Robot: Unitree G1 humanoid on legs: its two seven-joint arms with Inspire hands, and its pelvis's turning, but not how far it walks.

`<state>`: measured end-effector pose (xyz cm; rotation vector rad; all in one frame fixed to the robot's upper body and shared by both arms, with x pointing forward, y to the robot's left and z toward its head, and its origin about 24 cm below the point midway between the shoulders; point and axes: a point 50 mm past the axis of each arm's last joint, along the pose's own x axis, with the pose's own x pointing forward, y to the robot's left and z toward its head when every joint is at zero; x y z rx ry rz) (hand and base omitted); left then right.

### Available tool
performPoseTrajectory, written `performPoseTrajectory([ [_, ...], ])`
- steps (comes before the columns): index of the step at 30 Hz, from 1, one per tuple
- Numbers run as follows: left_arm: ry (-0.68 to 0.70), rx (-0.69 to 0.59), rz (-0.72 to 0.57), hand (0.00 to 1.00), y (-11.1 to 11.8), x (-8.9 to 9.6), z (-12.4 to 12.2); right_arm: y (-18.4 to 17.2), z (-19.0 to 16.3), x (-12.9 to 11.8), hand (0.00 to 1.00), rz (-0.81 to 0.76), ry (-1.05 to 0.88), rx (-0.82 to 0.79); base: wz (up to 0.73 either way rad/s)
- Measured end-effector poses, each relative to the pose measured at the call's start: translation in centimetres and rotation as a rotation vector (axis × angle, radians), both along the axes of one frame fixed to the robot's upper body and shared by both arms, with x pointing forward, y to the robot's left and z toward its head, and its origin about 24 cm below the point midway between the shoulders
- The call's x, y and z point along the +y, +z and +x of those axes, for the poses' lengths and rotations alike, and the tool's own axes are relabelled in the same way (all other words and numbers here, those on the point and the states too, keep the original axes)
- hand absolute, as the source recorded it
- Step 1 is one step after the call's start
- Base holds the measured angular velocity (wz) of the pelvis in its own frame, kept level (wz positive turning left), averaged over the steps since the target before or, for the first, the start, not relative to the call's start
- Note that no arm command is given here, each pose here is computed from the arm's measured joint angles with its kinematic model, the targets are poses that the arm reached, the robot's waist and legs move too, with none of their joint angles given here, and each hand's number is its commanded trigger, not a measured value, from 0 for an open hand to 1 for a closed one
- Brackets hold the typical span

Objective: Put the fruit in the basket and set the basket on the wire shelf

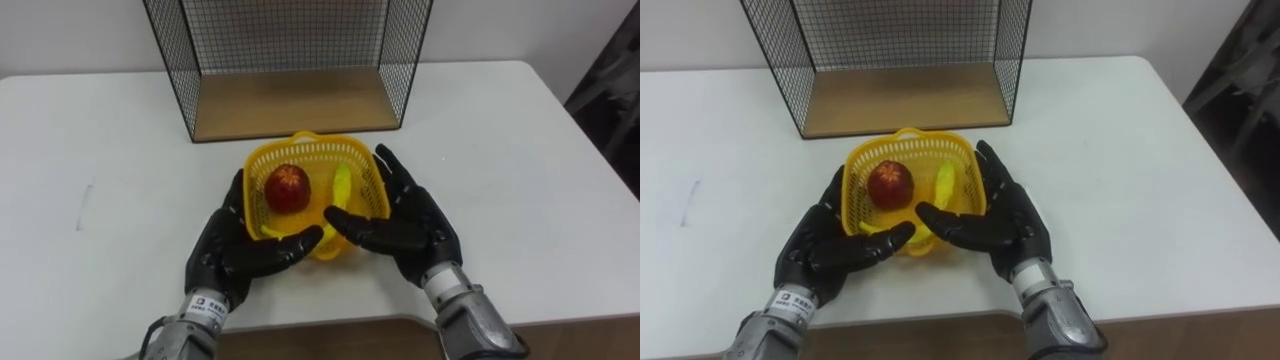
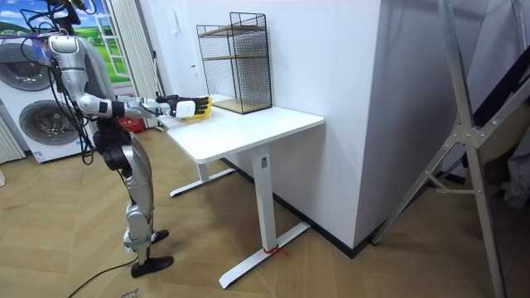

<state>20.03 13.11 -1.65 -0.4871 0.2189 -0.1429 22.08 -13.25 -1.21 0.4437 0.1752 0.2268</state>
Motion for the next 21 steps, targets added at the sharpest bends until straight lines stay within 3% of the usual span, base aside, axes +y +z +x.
performPoseTrajectory([
  [10,0.003,-0.118,-0.004,0.00,2.2,-0.2,2.0,2.1,2.0,0.2,0.00,0.000,-0.017,-0.106,0.01],
  [17,0.035,-0.276,-0.050,0.00,5.5,-0.3,2.7,4.8,3.1,0.5,0.00,0.039,-0.042,-0.240,0.00],
  [21,0.060,-0.266,-0.108,0.00,5.6,-0.2,2.8,5.0,3.1,0.8,0.00,0.061,-0.042,-0.239,-0.04],
])
